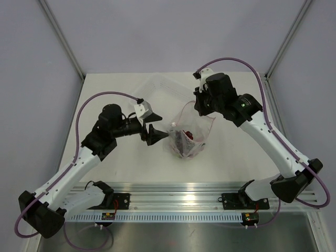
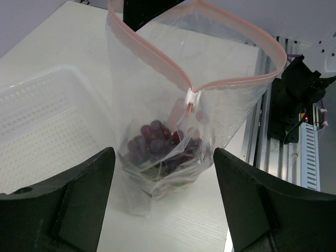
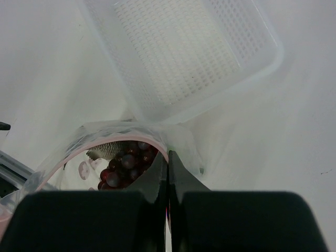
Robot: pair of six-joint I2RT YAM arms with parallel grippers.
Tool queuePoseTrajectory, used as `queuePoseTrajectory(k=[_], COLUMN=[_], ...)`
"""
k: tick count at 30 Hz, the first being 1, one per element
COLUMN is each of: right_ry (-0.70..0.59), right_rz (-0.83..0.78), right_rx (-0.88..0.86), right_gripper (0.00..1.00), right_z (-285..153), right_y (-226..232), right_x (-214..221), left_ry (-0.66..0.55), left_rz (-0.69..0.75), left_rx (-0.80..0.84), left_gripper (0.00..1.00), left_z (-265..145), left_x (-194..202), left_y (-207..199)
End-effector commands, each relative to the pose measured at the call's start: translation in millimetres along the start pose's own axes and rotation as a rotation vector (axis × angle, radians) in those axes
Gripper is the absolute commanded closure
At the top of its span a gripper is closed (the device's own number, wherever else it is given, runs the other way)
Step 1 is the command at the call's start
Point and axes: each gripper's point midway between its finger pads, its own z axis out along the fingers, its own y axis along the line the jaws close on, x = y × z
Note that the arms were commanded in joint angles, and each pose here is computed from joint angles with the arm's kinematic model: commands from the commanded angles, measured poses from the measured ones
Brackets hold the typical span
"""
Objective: Place the food in the zip-top bag and seal the zipper
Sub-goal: Adjust the zipper food storage bag at the center of the board.
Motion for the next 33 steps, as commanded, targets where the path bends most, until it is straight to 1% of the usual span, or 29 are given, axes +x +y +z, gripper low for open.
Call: queuePoseTrajectory(k=[1, 2, 5, 10, 14, 21, 25, 29, 30, 32, 33], right_ry=[-0.071, -0.068, -0.065, -0.062, -0.061, -0.058, -0.055, -0.056, -0.055, -0.056, -0.058], right_rz=[0.021, 0.021, 0.020, 0.020, 0.022, 0.024, 0.027, 0.032, 0.035, 0.033, 0.035], right_rx=[0.007, 0.006, 0.008, 0.007, 0.005, 0.000, 0.002, -0.002, -0.005, -0.012, -0.015], right_gripper=[1.00, 1.00, 1.00, 1.00, 1.00, 1.00, 1.00, 1.00, 1.00, 1.00, 1.00], right_z=[-5, -4, -4, 0, 3, 4, 2, -1, -1, -3, -4], right_y=[0, 0, 0, 1, 1, 3, 2, 3, 4, 5, 5], right_x=[-24, -23, -23, -23, -26, -26, -26, -26, -26, -26, -27], left_ry=[-0.132, -0.139, -0.133, -0.141, -0.137, -0.156, -0.158, -0.162, -0.163, -0.164, -0.164], left_rz=[0.044, 0.019, 0.005, -0.020, -0.026, -0.041, -0.037, -0.036, -0.035, -0.034, -0.036], left_rx=[0.062, 0.063, 0.073, 0.117, 0.114, 0.118, 0.117, 0.112, 0.111, 0.111, 0.109], left_gripper=[0.21, 0.21, 0.21, 0.25, 0.27, 0.37, 0.48, 0.68, 0.80, 0.89, 0.95], left_z=[12, 14, 21, 28, 37, 43, 42, 41, 41, 40, 40], left_x=[-27, -29, -29, -31, -26, -30, -30, -32, -33, -35, -35], left_y=[-2, -2, 0, -9, -13, -16, -16, -17, -17, -17, -17])
